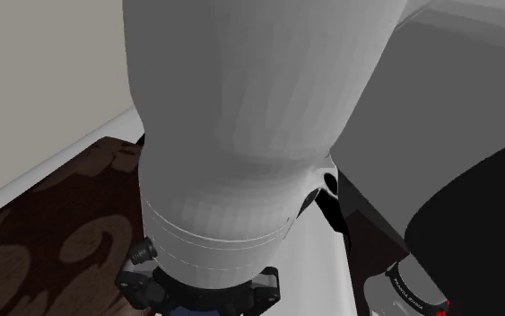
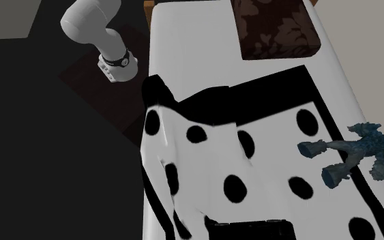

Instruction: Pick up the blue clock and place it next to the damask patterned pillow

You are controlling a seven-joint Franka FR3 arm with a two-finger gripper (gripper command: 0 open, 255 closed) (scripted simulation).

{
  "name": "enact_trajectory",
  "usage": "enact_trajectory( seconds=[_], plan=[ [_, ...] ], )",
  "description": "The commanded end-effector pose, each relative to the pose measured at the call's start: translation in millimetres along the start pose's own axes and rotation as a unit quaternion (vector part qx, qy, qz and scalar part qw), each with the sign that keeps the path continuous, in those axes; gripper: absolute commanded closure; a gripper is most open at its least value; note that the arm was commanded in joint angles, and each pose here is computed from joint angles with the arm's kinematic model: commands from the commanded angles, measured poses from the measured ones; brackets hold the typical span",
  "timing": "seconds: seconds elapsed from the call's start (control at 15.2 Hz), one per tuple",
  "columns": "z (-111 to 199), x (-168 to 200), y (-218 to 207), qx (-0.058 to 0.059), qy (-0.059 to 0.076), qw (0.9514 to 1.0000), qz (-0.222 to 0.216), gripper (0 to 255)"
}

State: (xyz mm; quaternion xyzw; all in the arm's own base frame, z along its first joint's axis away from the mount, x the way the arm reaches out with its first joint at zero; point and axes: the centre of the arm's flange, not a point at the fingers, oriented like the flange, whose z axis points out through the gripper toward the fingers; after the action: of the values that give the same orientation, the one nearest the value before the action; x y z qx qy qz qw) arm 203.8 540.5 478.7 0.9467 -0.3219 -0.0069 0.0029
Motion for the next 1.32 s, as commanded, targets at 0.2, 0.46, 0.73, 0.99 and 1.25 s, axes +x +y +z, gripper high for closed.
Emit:
enact_trajectory(
  seconds=[0.2,0.46,0.73,0.99,1.25],
  plan=[
    [26.4,0.4,0.3,0.000,0.000,1.0000,0.000,255],
    [47.5,0.6,0.0,0.000,0.000,1.0000,0.000,255],
    [68.6,0.9,-0.2,0.000,0.000,1.0000,0.000,255],
    [89.7,1.1,-0.4,0.000,0.000,1.0000,0.000,255],
    [110.9,1.3,-0.6,0.000,0.000,1.0000,0.000,255]
  ],
)
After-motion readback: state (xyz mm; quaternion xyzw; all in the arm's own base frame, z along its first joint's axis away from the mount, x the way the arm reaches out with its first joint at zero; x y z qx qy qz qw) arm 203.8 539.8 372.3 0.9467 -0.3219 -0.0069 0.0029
